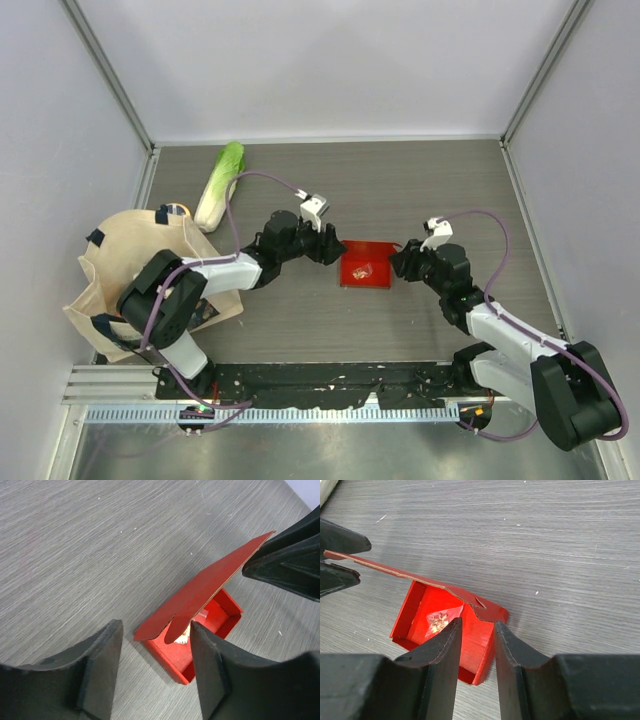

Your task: Fold the paper box

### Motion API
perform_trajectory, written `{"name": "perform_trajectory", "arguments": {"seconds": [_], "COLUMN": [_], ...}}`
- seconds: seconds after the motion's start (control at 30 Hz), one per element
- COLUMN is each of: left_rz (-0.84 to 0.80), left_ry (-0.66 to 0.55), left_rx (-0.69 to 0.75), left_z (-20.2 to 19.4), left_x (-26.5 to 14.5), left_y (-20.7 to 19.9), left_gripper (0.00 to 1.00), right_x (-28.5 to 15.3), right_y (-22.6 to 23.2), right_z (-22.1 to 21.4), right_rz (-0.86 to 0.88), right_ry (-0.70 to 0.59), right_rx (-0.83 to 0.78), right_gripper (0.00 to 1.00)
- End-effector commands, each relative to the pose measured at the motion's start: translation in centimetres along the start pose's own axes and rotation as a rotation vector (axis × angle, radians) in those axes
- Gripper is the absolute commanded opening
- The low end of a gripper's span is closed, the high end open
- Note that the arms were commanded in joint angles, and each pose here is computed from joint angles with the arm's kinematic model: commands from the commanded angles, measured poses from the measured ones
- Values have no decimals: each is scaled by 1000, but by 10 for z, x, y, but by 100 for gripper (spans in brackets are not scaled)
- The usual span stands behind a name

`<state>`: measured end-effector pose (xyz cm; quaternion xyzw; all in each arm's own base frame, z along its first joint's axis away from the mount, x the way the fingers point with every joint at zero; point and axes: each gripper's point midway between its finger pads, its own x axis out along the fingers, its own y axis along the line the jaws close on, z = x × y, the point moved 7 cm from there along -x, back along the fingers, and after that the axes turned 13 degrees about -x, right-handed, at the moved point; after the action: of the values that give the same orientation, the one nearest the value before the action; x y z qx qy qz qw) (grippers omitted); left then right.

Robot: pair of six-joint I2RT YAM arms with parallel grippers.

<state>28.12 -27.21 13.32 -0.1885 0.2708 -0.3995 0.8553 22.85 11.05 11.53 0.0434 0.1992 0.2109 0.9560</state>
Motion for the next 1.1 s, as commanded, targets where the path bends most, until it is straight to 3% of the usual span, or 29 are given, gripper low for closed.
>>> {"name": "perform_trajectory", "arguments": {"seconds": [0.0,0.07,0.43,0.73,0.83,1.07], "left_rz": [-19,-22,-2,36,60,203], "left_ry": [24,55,93,50,25,-94], "left_rx": [63,71,51,39,46,64], "left_z": [4,5,1,9,11,18], "left_x": [6,8,12,15,17,22], "left_y": [2,1,4,-4,-11,-19], "left_gripper": [55,47,27,11,1,0], "right_x": [7,9,12,12,12,15], "right_y": [1,0,-2,-4,-2,8], "right_z": [30,30,27,31,33,44], "right_rz": [6,5,-17,-49,-68,-190], "right_ry": [-99,-88,-84,-125,-155,-233], "right_rx": [-48,-50,-44,11,20,-30], "right_gripper": [36,34,25,5,1,1]}}
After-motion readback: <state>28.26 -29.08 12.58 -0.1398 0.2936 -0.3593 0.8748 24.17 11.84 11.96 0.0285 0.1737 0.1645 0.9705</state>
